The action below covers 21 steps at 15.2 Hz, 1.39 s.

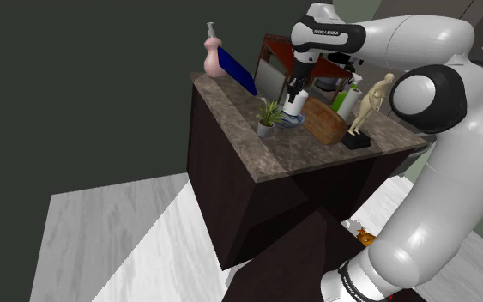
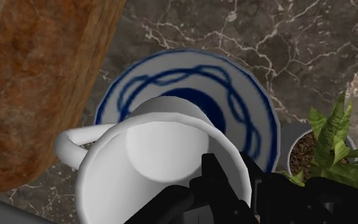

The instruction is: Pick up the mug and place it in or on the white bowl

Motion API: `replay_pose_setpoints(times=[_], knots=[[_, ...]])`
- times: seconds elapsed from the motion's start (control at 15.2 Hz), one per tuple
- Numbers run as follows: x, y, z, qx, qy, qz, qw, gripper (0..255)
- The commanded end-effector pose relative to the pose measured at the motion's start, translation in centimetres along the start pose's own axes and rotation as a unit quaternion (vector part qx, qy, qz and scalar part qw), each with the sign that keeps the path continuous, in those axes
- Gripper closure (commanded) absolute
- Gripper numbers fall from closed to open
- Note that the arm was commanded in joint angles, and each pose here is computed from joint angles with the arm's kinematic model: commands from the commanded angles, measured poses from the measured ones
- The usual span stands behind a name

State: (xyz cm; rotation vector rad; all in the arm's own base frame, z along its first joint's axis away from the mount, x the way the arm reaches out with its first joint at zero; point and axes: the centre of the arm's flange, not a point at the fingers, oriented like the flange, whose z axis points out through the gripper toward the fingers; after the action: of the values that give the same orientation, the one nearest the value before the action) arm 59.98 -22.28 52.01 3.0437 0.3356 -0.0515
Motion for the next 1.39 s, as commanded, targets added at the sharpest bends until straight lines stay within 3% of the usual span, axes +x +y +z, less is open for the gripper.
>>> replay_pose_setpoints(times=[0.0, 0.13, 0.2, 0.53, 0.79, 1.32], knots=[[0.0, 0.0, 0.0, 0.000, 0.000, 0.000, 1.0000, 255], [0.0, 0.0, 0.0, 0.000, 0.000, 0.000, 1.0000, 255], [0.0, 0.0, 0.0, 0.000, 0.000, 0.000, 1.0000, 0], [0.0, 0.0, 0.0, 0.000, 0.000, 0.000, 1.0000, 0], [0.0, 0.0, -5.0, 0.000, 0.000, 0.000, 1.0000, 0], [0.0, 0.0, -5.0, 0.000, 0.000, 0.000, 1.0000, 0]])
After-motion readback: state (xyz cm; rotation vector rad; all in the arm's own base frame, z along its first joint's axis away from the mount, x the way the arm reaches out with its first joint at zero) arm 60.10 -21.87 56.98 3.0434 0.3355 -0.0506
